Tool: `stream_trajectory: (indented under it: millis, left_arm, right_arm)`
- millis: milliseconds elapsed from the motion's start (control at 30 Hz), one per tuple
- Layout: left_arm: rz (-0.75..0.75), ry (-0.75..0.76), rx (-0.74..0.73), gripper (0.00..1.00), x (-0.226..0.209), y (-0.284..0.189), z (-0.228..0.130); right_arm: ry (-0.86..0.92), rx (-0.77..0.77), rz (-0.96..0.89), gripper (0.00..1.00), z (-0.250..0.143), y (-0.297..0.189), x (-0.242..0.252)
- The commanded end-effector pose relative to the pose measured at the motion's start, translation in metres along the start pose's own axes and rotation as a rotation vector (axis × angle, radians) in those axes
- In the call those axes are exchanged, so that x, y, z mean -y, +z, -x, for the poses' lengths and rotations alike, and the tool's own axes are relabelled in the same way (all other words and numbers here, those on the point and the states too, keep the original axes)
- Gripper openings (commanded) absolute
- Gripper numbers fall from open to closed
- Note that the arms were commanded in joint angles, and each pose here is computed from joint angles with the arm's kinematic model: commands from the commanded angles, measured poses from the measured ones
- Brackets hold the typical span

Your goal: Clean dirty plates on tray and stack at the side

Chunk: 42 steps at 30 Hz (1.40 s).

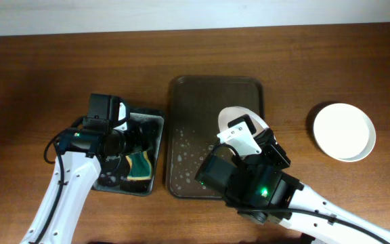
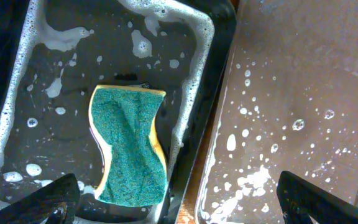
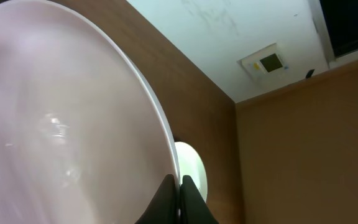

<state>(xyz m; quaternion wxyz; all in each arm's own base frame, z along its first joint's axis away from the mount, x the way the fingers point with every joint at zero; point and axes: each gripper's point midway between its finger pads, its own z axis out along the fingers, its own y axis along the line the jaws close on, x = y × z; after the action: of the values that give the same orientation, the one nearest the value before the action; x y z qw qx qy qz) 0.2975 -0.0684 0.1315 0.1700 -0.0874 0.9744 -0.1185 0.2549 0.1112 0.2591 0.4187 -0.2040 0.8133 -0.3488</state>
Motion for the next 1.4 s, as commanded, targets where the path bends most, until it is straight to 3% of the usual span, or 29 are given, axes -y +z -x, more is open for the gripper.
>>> stream_trajectory:
  millis: [0,67,167,267,333,400,467,567,667,700,733,767,833,900,933,1000,1067,1133,1367]
  left_arm:
    - [-0.014,0.009,0.021,1.0,0.003,-0.006,0.006]
    - [-0.014,0.009,0.021,1.0,0.003,-0.006,0.006]
    - [-0.014,0.009,0.021,1.0,0.003,-0.006,0.006]
    - [-0.014,0.009,0.021,1.0,0.003,-0.006,0.006]
    - [-0.014,0.009,0.021,1.0,0.003,-0.006,0.006]
    - [-0.014,0.009,0.021,0.99,0.003,-0.006,0.006]
    - [-0.014,0.009,0.021,1.0,0.003,-0.006,0.006]
    - [-0.014,0.009,0.021,1.0,0.003,-0.006,0.006]
    - [-0.014,0.009,0.021,1.0,0.003,-0.006,0.006]
    - [-0.014,0.009,0.021,1.0,0.003,-0.006,0.006]
    - [-0.014,0.009,0.021,1.0,0.003,-0.006,0.006]
    - [-0.014,0.009,0.021,1.0,0.003,-0.006,0.006]
    - [-0.014,0.009,0.021,1.0,0.003,-0.006,0.006]
    - [-0.014,0.009,0.021,1.0,0.003,-0.006,0.006]
    - [-0.014,0.009,0.021,1.0,0.003,-0.006,0.006]
    - [-0.014,0.009,0.021,1.0,0.003,-0.006,0.006]
    - [-0.014,0.009,0.021,1.0,0.003,-0.006,0.006]
    - [-0.014,0.009,0.021,1.0,0.003,-0.006,0.006]
    - [-0.014,0.01,0.021,1.0,0.003,-0.006,0.006]
  right_arm:
    - [0.128,-0.016,0.047,0.04,-0.001,-0.001,-0.002]
    - [0.389,-0.184,0.192,0.04,-0.018,0.015,-0.027]
    - [0.489,-0.367,0.441,0.04,-0.029,0.052,-0.035]
    - [0.794,-0.442,0.599,0.04,-0.052,0.108,0.018]
    - [1.138,-0.482,0.55,0.04,-0.103,0.151,0.08]
    - [1.348,-0.56,0.413,0.04,-0.152,0.17,0.112]
    - [1.592,-0.7,0.243,0.04,-0.239,0.196,0.139]
    - [1.654,-0.891,0.254,0.04,-0.293,0.22,0.107]
    - [1.626,-0.985,0.316,0.04,-0.308,0.23,0.079]
    - [1.598,-0.956,0.336,0.16,-0.302,0.231,0.081]
    - [1.588,-0.9,0.355,0.54,-0.288,0.23,0.089]
    - [1.572,-0.796,0.416,0.61,-0.262,0.228,0.1]
    - [1.431,-0.457,0.513,0.66,-0.162,0.184,0.134]
    - [1.308,-0.278,0.558,0.68,-0.102,0.135,0.139]
    - [1.133,-0.083,0.654,0.69,-0.045,0.065,0.126]
    - [0.97,0.082,0.764,0.73,-0.011,0.003,0.106]
    - [0.846,0.208,0.892,0.8,0.006,-0.054,0.086]
    - [0.812,0.197,0.947,0.99,0.006,-0.064,0.074]
    - [0.814,0.084,0.953,0.99,-0.014,-0.063,0.062]
